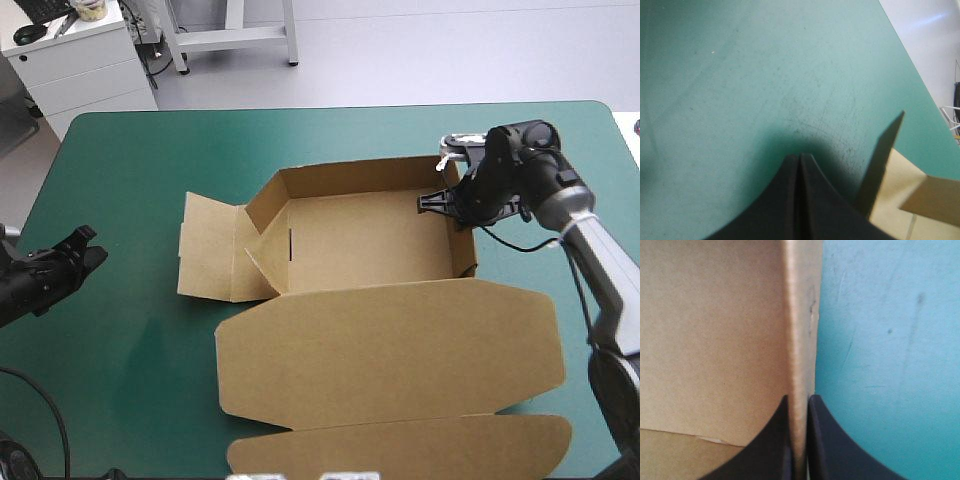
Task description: Fold the box
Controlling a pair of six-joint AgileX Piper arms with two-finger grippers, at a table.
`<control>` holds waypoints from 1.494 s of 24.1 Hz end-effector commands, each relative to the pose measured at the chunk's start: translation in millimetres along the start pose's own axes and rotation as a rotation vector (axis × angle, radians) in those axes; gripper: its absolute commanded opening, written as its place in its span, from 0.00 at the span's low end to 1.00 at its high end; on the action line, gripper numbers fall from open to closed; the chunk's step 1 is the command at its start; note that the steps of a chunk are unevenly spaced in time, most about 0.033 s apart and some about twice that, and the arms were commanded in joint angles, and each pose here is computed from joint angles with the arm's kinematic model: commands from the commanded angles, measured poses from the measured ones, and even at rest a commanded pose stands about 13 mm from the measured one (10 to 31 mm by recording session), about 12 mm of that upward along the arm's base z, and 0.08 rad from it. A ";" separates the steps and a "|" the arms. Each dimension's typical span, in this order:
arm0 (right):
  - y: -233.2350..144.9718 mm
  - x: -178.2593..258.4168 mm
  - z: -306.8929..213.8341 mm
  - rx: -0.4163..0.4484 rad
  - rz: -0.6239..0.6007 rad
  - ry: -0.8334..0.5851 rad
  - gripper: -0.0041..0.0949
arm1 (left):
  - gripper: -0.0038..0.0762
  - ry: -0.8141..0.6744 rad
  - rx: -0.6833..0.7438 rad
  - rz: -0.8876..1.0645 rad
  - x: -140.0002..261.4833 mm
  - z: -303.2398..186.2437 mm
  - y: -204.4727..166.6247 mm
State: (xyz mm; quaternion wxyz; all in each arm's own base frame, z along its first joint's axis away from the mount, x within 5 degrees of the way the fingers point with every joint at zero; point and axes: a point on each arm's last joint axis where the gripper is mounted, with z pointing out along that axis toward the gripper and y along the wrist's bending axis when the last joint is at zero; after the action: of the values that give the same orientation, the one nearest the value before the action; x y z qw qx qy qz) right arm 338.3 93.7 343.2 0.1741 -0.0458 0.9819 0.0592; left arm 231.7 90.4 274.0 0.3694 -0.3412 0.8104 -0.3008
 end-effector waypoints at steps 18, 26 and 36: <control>7.3 64.3 -181.3 -0.175 -0.192 -0.570 0.02 | 0.16 0.050 0.085 0.202 4.0 -7.6 -15.0; 16.6 46.7 -158.0 -0.243 -0.219 -0.512 0.02 | 0.81 0.072 0.097 0.260 9.3 -2.6 -21.1; 24.1 13.3 -115.8 -0.280 -0.213 -0.477 0.02 | 0.81 0.270 0.238 0.442 50.6 17.1 -58.0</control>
State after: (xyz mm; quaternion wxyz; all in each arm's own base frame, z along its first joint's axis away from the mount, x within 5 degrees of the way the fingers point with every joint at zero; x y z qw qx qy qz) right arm 289.1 99.3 424.7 0.3361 -0.1656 0.9139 0.1563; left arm 239.1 25.3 272.3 0.3339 -0.0906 0.8800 -0.3255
